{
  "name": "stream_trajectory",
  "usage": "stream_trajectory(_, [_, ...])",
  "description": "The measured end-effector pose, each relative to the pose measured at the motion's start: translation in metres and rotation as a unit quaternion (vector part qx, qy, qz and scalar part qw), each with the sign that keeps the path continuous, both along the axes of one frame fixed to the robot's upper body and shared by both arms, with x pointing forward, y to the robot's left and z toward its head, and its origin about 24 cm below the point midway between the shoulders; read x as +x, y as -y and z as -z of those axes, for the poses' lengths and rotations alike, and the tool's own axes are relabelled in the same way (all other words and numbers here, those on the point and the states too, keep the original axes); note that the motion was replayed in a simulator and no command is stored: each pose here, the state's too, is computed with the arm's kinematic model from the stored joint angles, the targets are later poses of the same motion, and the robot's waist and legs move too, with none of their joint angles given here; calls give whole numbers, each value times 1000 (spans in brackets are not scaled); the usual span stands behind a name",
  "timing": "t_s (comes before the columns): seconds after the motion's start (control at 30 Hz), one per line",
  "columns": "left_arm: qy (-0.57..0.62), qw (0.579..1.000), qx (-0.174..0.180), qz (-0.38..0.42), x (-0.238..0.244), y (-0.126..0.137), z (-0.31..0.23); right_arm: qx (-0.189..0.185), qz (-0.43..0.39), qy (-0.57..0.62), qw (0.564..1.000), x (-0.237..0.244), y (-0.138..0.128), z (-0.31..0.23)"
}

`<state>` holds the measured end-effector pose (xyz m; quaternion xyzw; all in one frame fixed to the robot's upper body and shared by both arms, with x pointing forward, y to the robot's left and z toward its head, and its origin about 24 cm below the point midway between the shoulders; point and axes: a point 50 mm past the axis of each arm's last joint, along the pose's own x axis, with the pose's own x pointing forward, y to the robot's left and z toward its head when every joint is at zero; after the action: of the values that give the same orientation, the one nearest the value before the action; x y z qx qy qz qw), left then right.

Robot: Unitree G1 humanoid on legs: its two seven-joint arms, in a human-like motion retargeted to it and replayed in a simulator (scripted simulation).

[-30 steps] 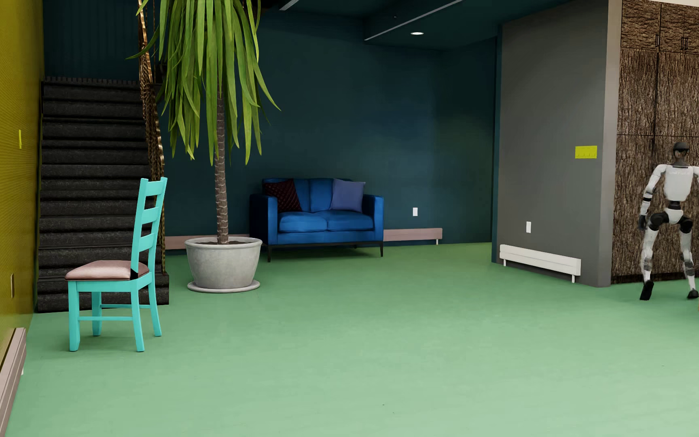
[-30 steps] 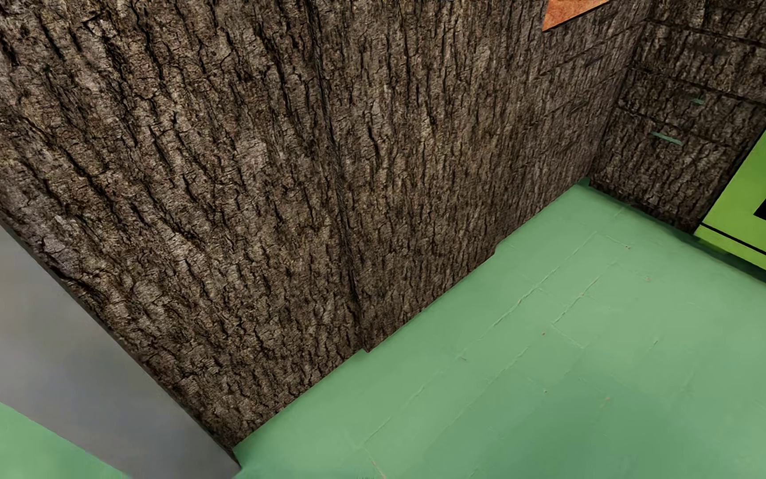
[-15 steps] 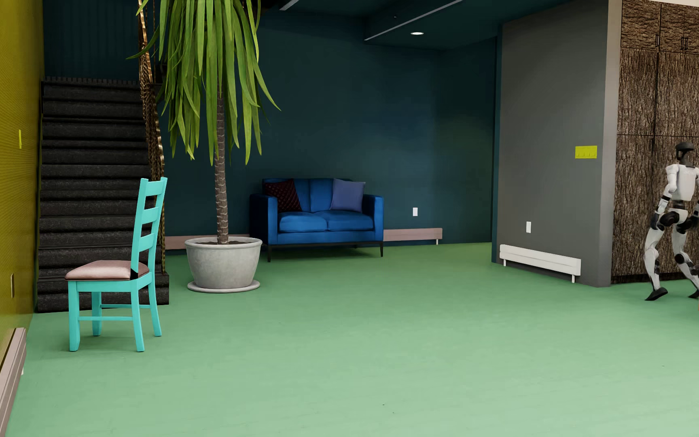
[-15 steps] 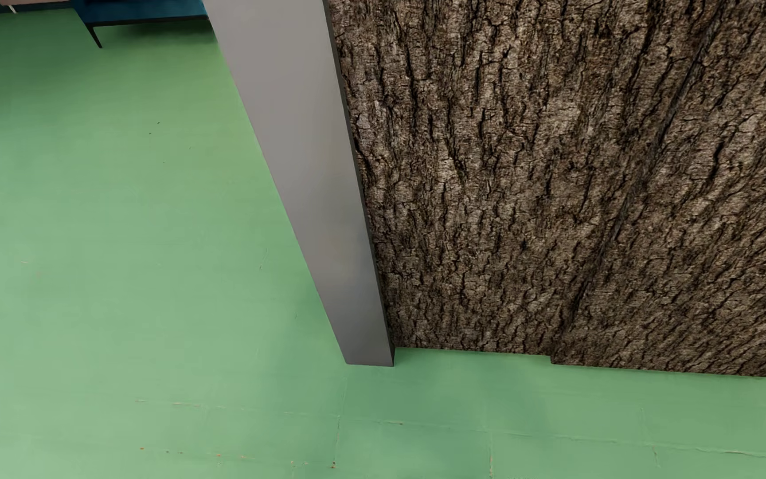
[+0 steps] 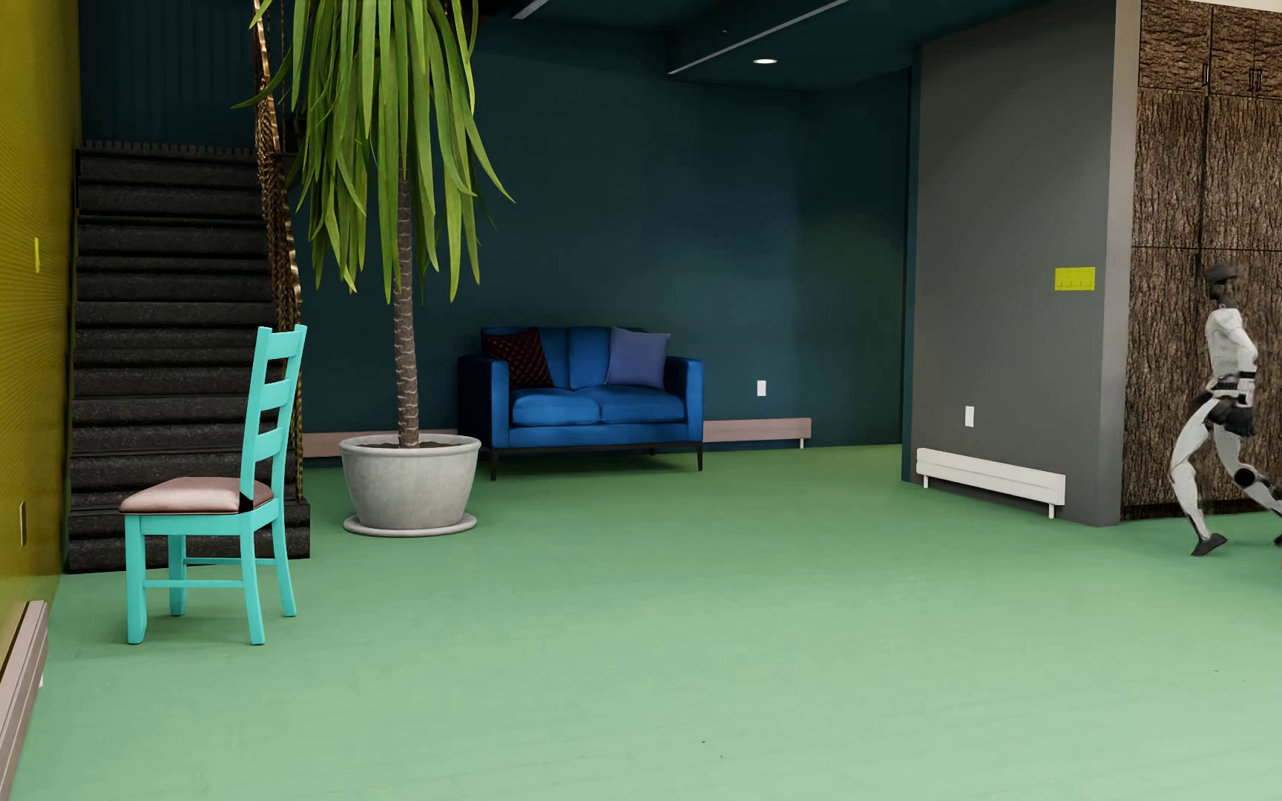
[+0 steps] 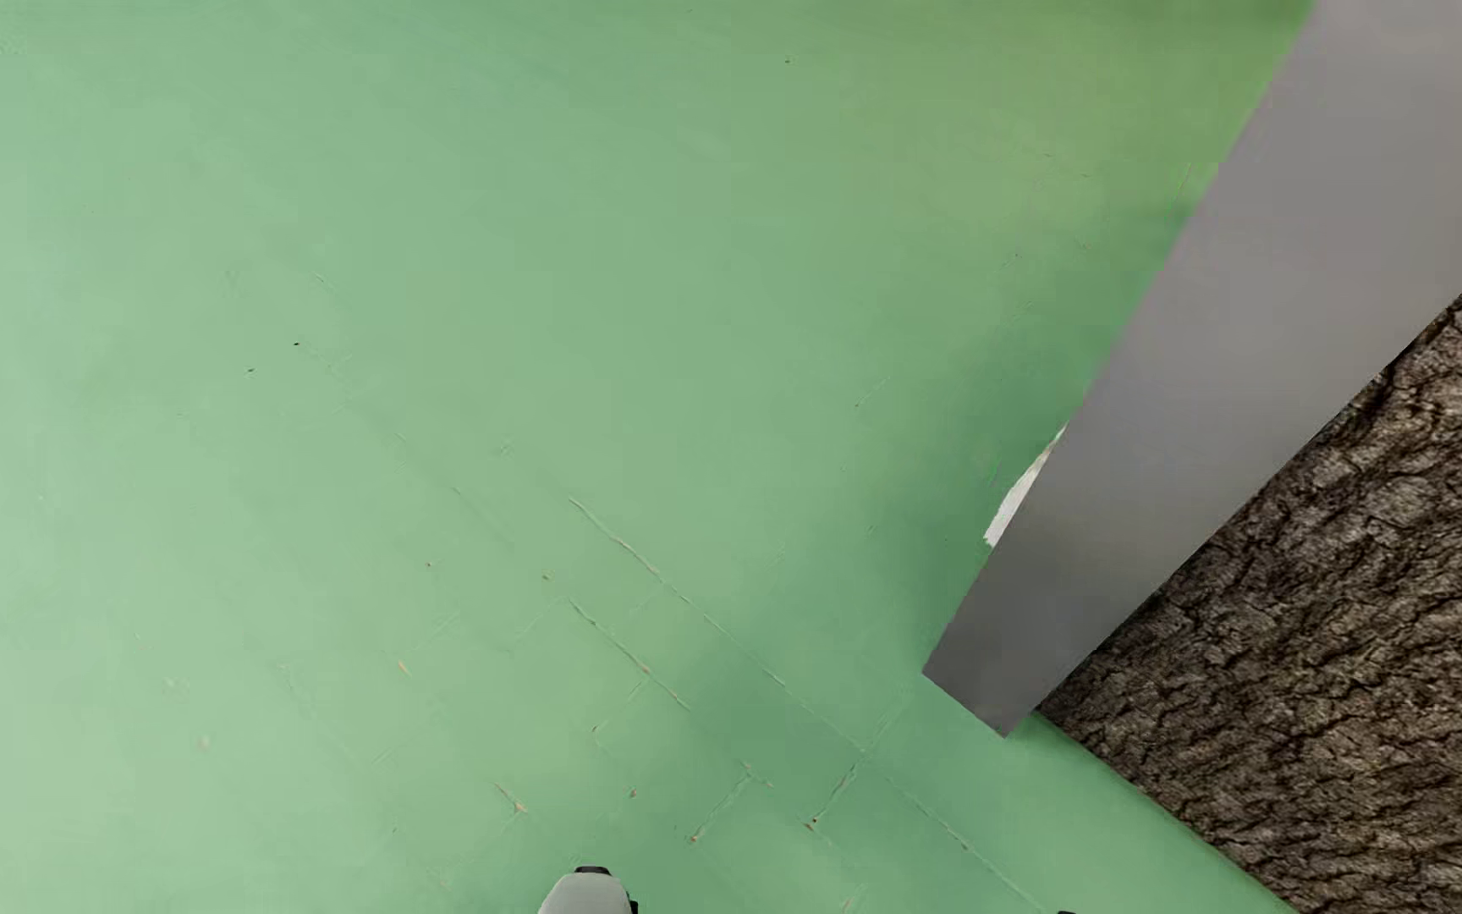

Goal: Approach chair

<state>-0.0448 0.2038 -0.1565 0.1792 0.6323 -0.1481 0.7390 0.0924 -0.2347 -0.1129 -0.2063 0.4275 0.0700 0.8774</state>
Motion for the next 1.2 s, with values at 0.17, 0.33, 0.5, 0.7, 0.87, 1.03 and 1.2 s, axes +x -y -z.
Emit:
stream_trajectory(0.17, [37,999,18,0,33,-13,1,-18,47,-119,992,-60,12,26])
stream_trajectory(0.33, [213,977,25,2,141,-30,-27,-17,20,-241,970,-135,0,36])
stream_trajectory(0.5, [352,934,4,60,222,-18,-72,-48,10,-304,951,-168,17,32])
stream_trajectory(0.7, [210,971,-10,112,155,1,-25,-64,8,-308,949,-153,24,38])
stream_trajectory(0.87, [45,997,-12,67,41,4,2,7,4,-107,994,-44,-13,30])
stream_trajectory(1.03, [-67,989,-20,128,-40,-2,-8,0,-27,134,991,85,-4,-39])
stream_trajectory(1.2, [-126,985,2,121,-68,-9,-9,-8,26,63,998,51,10,-13])
